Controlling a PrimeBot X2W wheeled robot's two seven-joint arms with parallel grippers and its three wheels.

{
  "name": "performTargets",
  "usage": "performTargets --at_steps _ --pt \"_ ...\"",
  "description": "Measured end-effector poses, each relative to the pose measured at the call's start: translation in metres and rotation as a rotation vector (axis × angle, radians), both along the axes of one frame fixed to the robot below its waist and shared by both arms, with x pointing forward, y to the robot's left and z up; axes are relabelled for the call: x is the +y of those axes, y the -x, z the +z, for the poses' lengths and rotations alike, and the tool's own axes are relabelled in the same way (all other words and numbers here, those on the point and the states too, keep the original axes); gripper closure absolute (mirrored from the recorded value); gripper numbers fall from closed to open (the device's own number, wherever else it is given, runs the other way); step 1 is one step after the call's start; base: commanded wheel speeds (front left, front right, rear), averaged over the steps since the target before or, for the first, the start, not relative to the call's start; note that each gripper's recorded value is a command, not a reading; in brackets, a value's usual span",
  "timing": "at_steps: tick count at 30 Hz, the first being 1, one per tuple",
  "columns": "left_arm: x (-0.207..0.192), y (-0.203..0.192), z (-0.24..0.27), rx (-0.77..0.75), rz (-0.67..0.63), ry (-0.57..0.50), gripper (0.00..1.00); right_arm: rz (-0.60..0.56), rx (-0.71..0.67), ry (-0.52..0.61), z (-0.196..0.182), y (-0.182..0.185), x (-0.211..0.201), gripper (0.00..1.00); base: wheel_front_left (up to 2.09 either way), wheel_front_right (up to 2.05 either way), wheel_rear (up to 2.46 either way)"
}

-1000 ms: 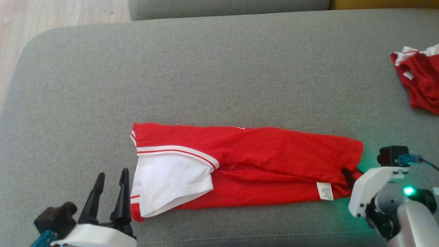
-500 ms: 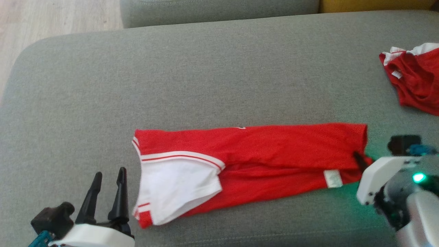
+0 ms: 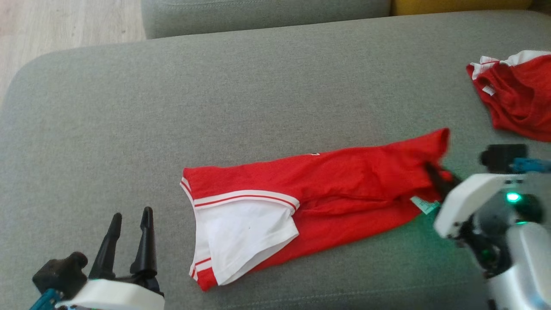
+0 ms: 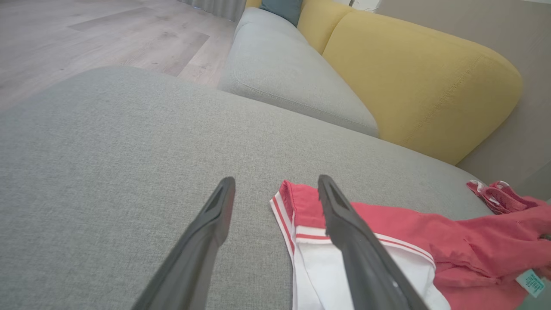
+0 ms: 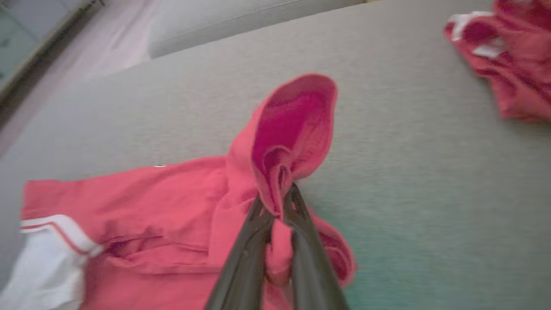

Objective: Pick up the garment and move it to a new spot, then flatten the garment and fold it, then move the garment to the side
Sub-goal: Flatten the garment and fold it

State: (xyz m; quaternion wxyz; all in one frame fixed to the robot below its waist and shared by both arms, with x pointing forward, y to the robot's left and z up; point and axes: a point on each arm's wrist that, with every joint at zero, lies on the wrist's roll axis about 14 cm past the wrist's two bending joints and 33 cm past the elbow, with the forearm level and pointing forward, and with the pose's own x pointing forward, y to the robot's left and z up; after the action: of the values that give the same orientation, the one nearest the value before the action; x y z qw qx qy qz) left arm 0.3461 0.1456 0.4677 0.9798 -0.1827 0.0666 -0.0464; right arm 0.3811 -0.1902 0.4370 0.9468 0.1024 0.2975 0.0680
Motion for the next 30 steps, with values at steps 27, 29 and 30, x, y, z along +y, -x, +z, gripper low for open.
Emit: performTargets --at_steps 27,29,30 --pt "0.035 0.019 0.011 -0.033 0.123 -0.012 0.0 0.566 0.047 -0.468 0.044 0.038 0.229 1.0 0.0 0.0 0.0" --pt "0.037 0.021 0.013 -0.038 0.133 -0.014 0.0 0.589 0.052 -0.478 0.042 0.039 0.239 1.0 0.0 0.0 0.0" --pt "0.038 0.022 0.012 -0.036 0.137 -0.014 0.0 0.6 0.057 -0.49 0.041 0.04 0.245 1.0 0.0 0.0 0.0"
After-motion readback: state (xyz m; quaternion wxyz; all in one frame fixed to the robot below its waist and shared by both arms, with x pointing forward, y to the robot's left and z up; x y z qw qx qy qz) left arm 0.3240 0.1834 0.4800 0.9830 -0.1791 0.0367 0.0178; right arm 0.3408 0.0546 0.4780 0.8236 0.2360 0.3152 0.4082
